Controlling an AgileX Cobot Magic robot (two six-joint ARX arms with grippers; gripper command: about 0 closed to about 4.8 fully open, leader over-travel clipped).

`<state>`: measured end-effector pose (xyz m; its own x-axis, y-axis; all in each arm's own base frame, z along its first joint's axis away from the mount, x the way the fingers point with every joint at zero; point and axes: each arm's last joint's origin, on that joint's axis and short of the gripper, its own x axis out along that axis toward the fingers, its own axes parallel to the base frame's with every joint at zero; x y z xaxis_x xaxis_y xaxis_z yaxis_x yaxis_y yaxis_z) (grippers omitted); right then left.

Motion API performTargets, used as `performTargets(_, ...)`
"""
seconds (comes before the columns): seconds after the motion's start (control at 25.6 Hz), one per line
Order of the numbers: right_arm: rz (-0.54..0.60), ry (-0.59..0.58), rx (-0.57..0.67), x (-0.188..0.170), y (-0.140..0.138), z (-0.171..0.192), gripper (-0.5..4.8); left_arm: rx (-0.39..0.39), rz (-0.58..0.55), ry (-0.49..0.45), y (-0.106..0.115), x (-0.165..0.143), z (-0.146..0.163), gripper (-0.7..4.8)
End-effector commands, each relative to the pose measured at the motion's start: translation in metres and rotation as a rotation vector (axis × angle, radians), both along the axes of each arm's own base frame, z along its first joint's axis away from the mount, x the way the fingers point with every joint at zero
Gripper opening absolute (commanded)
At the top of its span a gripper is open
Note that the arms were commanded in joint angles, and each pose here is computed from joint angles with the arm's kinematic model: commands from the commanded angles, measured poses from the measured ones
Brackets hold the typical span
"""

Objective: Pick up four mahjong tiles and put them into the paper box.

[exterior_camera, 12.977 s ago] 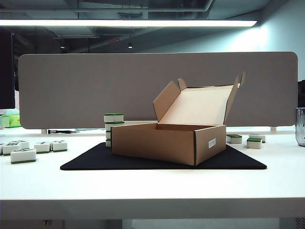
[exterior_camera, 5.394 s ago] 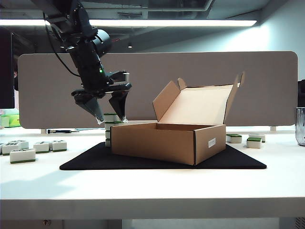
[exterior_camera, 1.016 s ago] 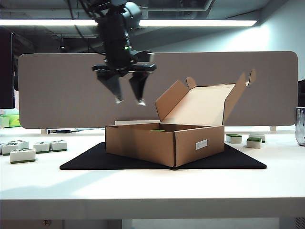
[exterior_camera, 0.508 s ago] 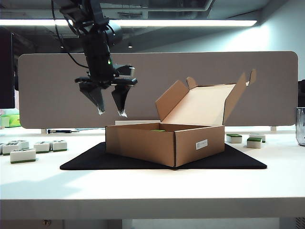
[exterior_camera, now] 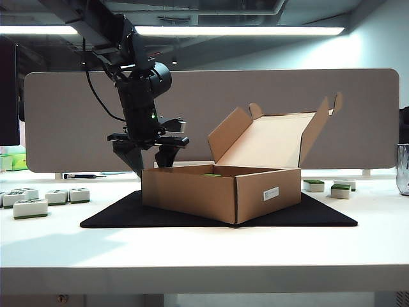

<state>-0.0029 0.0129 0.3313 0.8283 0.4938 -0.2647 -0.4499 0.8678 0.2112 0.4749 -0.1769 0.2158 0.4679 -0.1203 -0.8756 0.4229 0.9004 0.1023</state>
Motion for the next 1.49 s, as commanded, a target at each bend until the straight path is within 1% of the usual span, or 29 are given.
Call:
performTargets(0.04,0.002,-0.017,0.001,0.001,0.000,0.002,-0.01,-0.013,-0.005,-0.007,-0.002,0.003,-0.005,3.05)
performTargets(0.27,0.001,-0.017,0.001,0.001,0.000,0.002,-0.01,-0.005,-0.001,0.018,-0.001,0.006,-0.018,2.97)
performTargets(0.31,0.001,-0.017,0.001,0.001,0.000,0.002,-0.01,-0.004,-0.001,0.020,-0.001,0.006,-0.019,2.63)
performTargets(0.35,0.001,-0.017,0.001,0.001,0.000,0.002,-0.01,-0.004,-0.001,0.021,-0.001,0.006,-0.019,2.13)
performTargets(0.43,0.001,-0.017,0.001,0.001,0.000,0.002,-0.01,-0.005,-0.002,0.021,-0.001,0.006,-0.019,1.76)
performTargets(0.51,0.001,-0.017,0.001,0.001,0.000,0.002,-0.01,-0.004,-0.003,0.026,-0.001,0.006,-0.019,1.71)
performTargets(0.59,0.001,-0.017,0.001,0.001,0.000,0.002,-0.01,-0.002,-0.003,0.032,0.000,0.006,-0.019,1.15)
performTargets(0.82,0.001,-0.017,0.001,0.001,0.000,0.002,-0.01,-0.004,-0.003,0.027,0.000,0.004,-0.013,1.14)
performTargets(0.98,0.001,-0.017,0.001,0.001,0.000,0.002,-0.01,-0.016,-0.003,-0.008,0.001,0.002,0.003,1.15)
performTargets(1.13,0.001,-0.017,0.001,0.001,0.000,0.002,-0.01,-0.037,-0.009,-0.050,0.002,-0.005,0.027,1.15)
performTargets(1.21,0.001,-0.018,0.001,0.001,0.000,0.002,-0.01,-0.066,-0.032,-0.064,-0.003,-0.010,0.038,1.15)
performTargets(1.25,0.001,-0.017,0.001,0.001,0.000,0.002,-0.01,-0.111,-0.063,-0.084,-0.008,-0.017,0.053,1.15)
performTargets(1.29,0.001,-0.017,0.001,0.001,0.000,0.002,-0.01,-0.133,-0.078,-0.089,-0.011,-0.021,0.059,1.15)
performTargets(1.33,0.001,-0.017,0.001,0.001,0.000,0.002,-0.01,-0.188,-0.093,-0.098,-0.019,-0.029,0.072,1.15)
performTargets(1.37,0.001,-0.018,-0.001,0.001,0.000,0.002,-0.01,-0.224,-0.114,-0.107,-0.028,-0.036,0.080,1.15)
performTargets(1.45,-0.002,-0.021,-0.004,0.001,0.000,0.002,-0.01,-0.255,-0.161,-0.116,-0.042,-0.044,0.086,1.15)
performTargets(1.49,-0.002,-0.022,-0.004,0.001,0.000,0.002,-0.01,-0.259,-0.202,-0.116,-0.059,-0.052,0.086,1.15)
